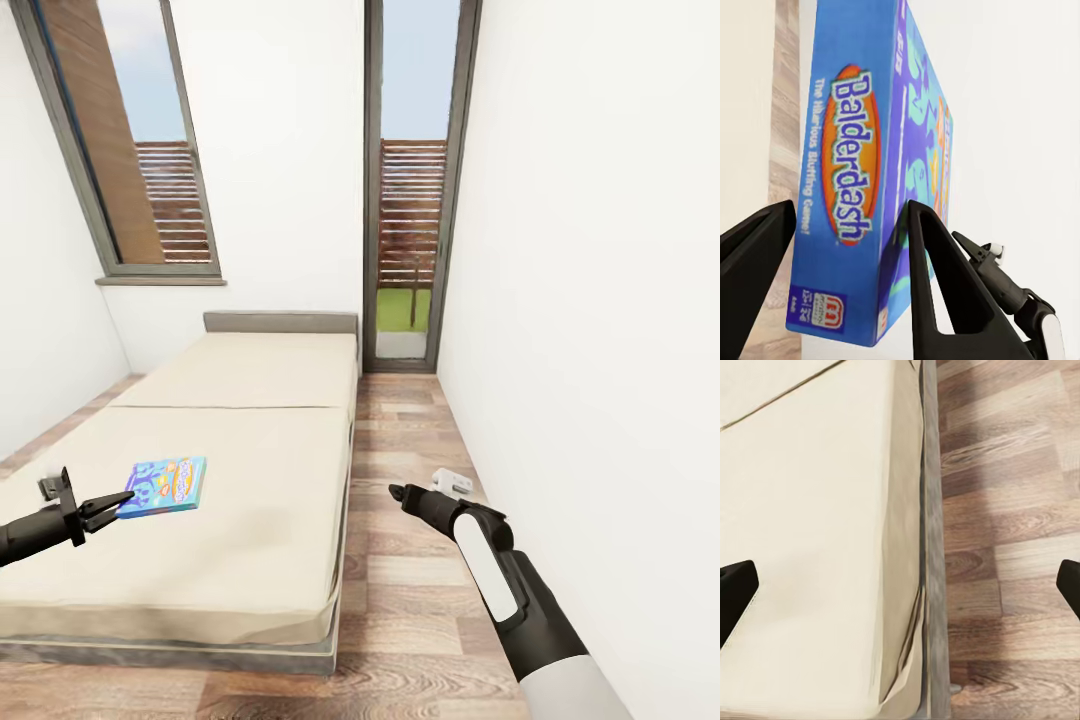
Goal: Put all the toys in the child's room - the three board games (two on the bed and one on the table), the two jigsaw puzzles on the table, and the tennis ball on the table - inside the toy box on the table in the child's room.
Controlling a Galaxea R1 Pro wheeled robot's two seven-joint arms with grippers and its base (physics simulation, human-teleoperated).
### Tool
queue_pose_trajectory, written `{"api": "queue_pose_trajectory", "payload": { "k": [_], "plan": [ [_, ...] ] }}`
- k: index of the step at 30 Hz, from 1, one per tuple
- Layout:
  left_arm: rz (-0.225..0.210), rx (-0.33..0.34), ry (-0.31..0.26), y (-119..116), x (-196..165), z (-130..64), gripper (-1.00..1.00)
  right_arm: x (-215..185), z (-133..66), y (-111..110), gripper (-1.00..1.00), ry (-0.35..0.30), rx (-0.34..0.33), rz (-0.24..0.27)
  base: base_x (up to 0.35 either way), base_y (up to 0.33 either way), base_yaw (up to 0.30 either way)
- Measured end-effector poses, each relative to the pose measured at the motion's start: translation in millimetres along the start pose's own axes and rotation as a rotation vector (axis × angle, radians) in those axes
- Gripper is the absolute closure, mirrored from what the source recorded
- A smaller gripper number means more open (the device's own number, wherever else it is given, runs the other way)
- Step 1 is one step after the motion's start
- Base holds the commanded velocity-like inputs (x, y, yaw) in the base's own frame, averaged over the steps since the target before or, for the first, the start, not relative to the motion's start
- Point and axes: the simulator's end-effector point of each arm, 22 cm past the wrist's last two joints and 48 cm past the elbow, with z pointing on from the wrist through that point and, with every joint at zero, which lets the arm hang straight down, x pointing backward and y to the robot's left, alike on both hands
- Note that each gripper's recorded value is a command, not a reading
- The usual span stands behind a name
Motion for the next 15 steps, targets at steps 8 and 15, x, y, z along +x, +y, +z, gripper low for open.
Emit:
{"api": "queue_pose_trajectory", "payload": {
  "k": [8,15],
  "plan": [
    [0.001,-0.003,0.001,-13.3,-6.0,-1.1,1.00,-11.1,-7.0,6.9,-1.00,0.001,0.000,0.001,0.000,0.000,0.284],
    [0.001,-0.004,0.002,-24.7,-10.9,-1.5,1.00,-22.1,-13.0,13.7,-1.00,-0.006,-0.001,0.002,0.000,0.000,0.288]
  ]
}}
